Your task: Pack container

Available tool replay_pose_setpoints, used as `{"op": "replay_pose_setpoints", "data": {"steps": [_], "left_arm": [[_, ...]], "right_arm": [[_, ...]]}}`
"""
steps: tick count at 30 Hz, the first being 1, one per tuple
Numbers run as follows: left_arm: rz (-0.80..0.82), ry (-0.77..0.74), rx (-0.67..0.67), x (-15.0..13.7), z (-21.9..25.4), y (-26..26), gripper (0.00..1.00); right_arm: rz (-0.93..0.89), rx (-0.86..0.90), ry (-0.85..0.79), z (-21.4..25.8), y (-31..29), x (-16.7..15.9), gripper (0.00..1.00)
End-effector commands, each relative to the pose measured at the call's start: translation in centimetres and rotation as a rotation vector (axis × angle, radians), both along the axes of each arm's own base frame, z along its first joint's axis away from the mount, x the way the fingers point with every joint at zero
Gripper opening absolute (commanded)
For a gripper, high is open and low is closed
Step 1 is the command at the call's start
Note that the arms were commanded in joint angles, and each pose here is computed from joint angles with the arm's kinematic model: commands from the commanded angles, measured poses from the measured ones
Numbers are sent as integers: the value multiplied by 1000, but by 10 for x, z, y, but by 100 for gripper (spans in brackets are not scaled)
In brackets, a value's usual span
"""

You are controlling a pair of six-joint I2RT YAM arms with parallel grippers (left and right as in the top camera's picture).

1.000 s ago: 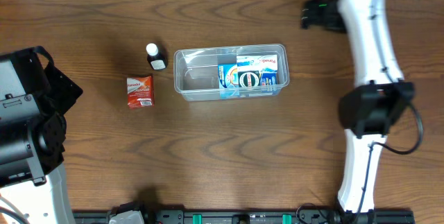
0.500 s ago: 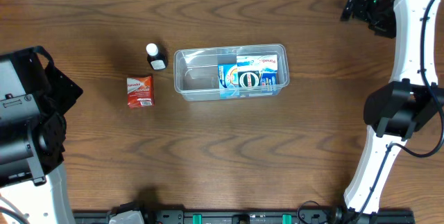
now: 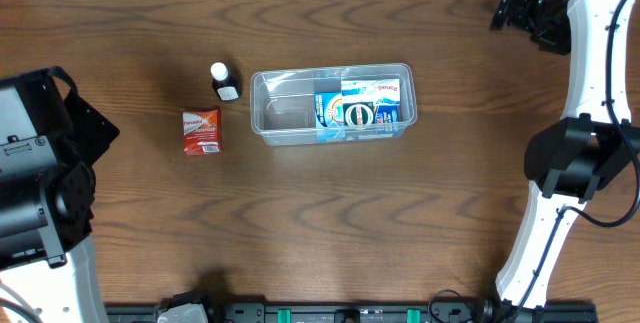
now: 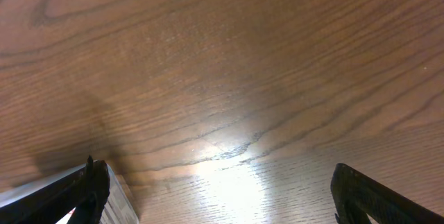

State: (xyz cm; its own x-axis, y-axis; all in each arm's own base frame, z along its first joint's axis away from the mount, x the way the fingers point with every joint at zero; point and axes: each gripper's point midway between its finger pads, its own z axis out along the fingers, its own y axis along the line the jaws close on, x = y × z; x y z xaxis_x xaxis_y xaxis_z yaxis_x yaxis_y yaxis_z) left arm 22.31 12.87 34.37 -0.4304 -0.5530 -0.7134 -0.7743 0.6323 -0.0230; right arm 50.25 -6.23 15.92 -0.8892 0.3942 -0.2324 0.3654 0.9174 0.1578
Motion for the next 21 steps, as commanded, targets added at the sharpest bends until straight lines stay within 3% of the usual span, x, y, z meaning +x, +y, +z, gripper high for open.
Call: {"op": "replay_pose_setpoints", "data": {"steps": [1, 9, 13, 21], "left_arm": [[10, -7, 16, -1, 6, 3, 98], [11, -13, 16, -1, 7, 3, 98], [11, -94, 34, 14, 19, 7, 98], [-238, -270, -156, 100, 22, -31, 98]], "right_arm": [[14, 1, -24, 8, 2, 2, 99], [14, 1, -24, 8, 2, 2, 99], [14, 1, -24, 8, 2, 2, 99], [13, 1, -24, 8, 2, 2, 99]]}}
